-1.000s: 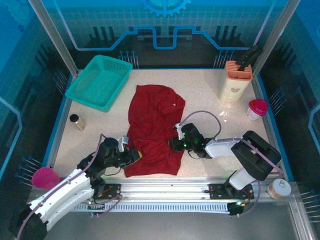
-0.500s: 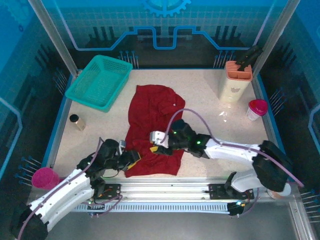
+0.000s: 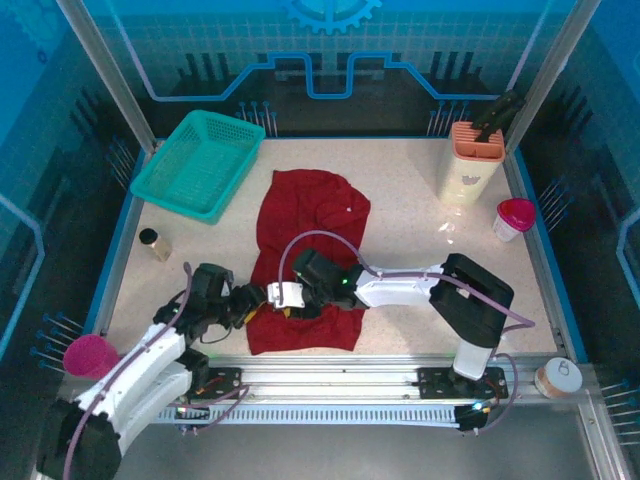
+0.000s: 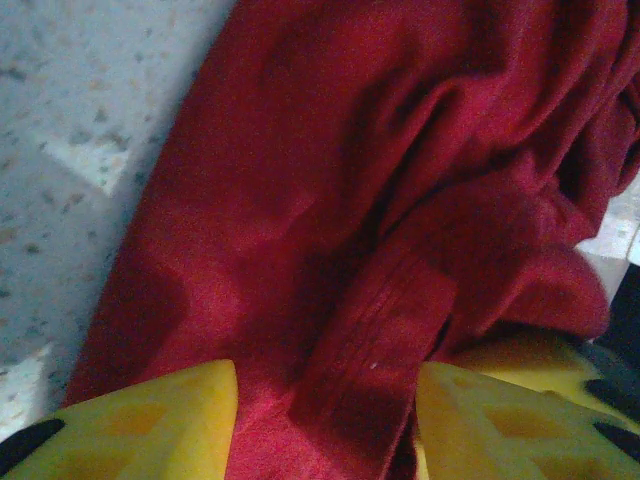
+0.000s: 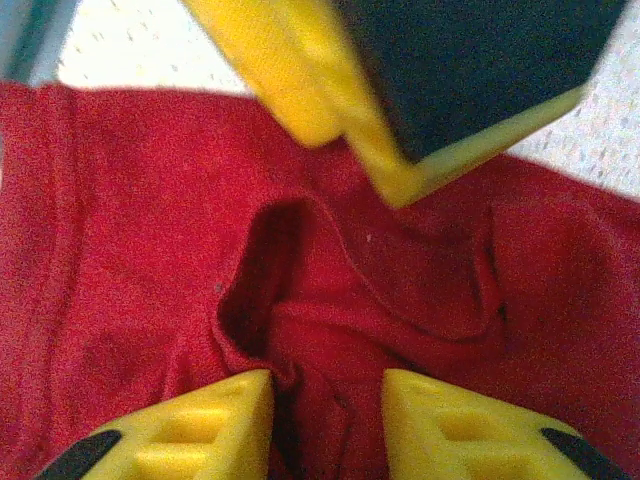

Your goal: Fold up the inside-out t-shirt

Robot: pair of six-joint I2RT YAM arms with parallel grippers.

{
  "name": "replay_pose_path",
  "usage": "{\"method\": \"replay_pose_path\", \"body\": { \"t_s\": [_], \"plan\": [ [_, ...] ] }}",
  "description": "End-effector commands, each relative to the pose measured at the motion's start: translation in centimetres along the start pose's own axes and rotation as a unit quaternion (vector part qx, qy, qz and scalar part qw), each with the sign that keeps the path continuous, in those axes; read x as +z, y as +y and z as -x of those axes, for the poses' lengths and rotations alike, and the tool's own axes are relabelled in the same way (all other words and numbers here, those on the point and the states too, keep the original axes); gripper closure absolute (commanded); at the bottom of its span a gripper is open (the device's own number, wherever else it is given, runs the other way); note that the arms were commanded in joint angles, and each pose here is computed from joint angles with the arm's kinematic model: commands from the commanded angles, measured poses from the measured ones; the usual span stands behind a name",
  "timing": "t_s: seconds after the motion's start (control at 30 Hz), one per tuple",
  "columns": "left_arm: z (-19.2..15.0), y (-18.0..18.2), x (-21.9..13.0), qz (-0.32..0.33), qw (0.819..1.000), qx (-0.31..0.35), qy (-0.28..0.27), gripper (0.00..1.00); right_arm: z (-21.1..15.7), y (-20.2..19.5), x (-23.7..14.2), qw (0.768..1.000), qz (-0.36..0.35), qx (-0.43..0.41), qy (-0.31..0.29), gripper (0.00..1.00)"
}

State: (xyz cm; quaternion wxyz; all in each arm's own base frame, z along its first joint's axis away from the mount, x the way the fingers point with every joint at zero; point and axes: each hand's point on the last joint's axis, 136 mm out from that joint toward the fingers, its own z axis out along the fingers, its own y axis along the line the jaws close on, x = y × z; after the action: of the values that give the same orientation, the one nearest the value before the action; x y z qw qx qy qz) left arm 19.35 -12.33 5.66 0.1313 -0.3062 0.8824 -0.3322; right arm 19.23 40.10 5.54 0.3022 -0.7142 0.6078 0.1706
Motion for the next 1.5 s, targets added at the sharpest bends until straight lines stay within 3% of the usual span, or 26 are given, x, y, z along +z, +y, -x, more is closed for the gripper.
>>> {"method": "replay_pose_path", "body": {
  "t_s": [0.0, 0.1, 0.13, 0.3, 0.47, 0.6, 0.73, 0.8, 0.9, 0.97, 1.1, 1.17, 1.27, 1.47],
  "plan": [
    [0.6, -2.7, 0.1, -0.025, 0.998, 0.062, 0.015, 0.49, -1.4, 0.2, 0.2, 0.999, 0.005, -0.007, 0.037, 0.74],
    [0.2, -3.6, 1.0, -0.035, 0.995, 0.078, 0.048, 0.48, -0.9, 0.6, -0.3, 0.999, 0.015, -0.010, 0.027, 0.98],
    [0.1, -3.8, 1.1, -0.034, 0.994, 0.082, 0.057, 0.47, -0.3, 0.9, -0.7, 1.000, 0.024, -0.012, 0.014, 1.00],
    [1.0, -3.0, 1.3, 0.011, 0.994, 0.100, 0.045, 0.43, 2.9, 1.2, -3.9, 0.997, 0.009, -0.040, -0.066, 1.00],
    [3.1, -3.5, 1.6, 0.033, 0.993, 0.113, 0.013, 0.65, 4.1, 1.7, -6.3, 0.991, -0.027, -0.103, -0.084, 1.00],
    [4.2, -4.9, 2.2, 0.025, 0.992, 0.127, 0.004, 0.81, 1.9, 5.5, -4.9, 0.973, -0.035, -0.225, -0.024, 1.00],
    [3.7, -5.6, 2.6, 0.010, 0.992, 0.125, 0.027, 0.77, 0.7, 7.1, -1.0, 0.927, -0.139, -0.341, 0.063, 1.00],
    [3.3, -5.2, 2.4, 0.011, 0.992, 0.123, 0.031, 0.72, 1.1, 7.3, 0.3, 0.931, -0.167, -0.315, 0.075, 0.87],
    [2.6, -4.3, 1.5, 0.020, 0.992, 0.117, 0.032, 0.65, 3.8, 8.2, -0.9, 0.975, -0.126, -0.182, -0.024, 0.71],
    [2.0, -4.1, 0.7, 0.016, 0.992, 0.118, 0.034, 0.61, 4.8, 8.0, -2.7, 0.989, -0.077, -0.084, -0.090, 0.66],
    [0.8, -4.2, -1.2, 0.001, 0.992, 0.122, 0.037, 0.57, 4.1, 6.3, -6.2, 0.981, -0.037, 0.059, -0.180, 0.51],
    [-0.3, -4.5, -1.9, -0.012, 0.991, 0.119, 0.055, 0.55, 2.5, 5.3, -6.7, 0.977, -0.033, 0.110, -0.177, 0.52],
    [-2.0, -4.6, -2.2, -0.017, 0.989, 0.125, 0.076, 0.55, 1.0, 5.3, -6.4, 0.981, -0.023, 0.116, -0.152, 0.53],
    [-4.5, -1.7, 0.0, 0.071, 0.979, 0.148, 0.120, 0.54, 0.7, 6.9, -4.7, 0.986, 0.035, 0.106, -0.122, 0.55]
  ]
}}
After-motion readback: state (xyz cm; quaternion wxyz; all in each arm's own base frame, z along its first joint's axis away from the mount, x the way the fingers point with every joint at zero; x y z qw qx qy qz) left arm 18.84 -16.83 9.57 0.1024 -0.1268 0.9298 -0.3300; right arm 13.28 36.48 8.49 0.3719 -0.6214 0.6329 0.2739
